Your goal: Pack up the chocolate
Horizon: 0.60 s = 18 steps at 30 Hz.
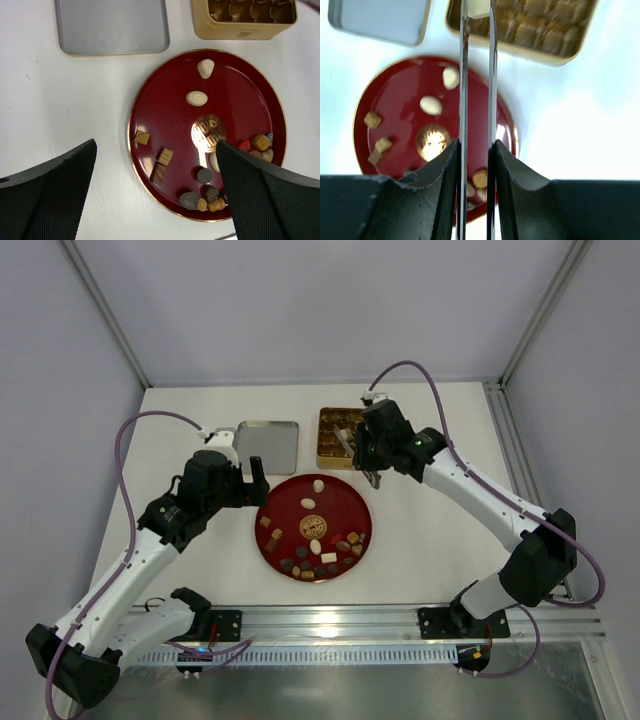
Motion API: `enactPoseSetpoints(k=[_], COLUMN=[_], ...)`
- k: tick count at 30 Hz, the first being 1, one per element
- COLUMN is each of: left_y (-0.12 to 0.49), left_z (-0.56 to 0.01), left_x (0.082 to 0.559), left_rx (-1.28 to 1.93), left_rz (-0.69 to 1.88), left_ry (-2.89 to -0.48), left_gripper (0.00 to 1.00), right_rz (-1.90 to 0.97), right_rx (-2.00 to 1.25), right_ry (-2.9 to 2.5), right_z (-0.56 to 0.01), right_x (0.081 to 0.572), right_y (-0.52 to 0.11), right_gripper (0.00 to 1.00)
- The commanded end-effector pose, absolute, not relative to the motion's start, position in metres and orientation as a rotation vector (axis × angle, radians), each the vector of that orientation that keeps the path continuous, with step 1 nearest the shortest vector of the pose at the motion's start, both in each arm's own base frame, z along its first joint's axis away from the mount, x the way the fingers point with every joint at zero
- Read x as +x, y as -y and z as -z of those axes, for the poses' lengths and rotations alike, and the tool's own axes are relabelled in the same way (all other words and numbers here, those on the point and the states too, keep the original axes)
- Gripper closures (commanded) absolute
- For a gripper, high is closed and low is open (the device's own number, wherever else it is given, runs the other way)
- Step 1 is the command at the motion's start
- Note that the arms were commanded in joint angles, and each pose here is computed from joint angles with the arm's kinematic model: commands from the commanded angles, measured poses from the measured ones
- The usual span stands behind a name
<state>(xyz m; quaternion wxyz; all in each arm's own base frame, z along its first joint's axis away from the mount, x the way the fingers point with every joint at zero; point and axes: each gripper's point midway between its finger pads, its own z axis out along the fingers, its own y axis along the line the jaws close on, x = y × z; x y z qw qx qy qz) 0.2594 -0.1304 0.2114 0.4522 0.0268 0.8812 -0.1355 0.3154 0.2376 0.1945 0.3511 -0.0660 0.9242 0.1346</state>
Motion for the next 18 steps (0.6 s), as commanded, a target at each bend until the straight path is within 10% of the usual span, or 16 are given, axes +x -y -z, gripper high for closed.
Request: enactPoseSetpoints(k=[1, 18], left_y=[0.134, 0.135], left_z=[-0.222, -0.221], left_x=[0.262, 0.263], left_rx=[0.073, 0.075], left_rz=[0.36, 0.36], left_ry=[-2.136, -2.141], left_gripper=[0.0, 0.0], right_rz=[-0.4, -0.384], right_rx=[-0.165, -0.154], right_ry=[-2.272, -2.317], right_z=[-0.23, -0.198], right_x=[0.351, 0.42], right_y=[-0.24, -0.265], right_gripper=[0.68, 0.69])
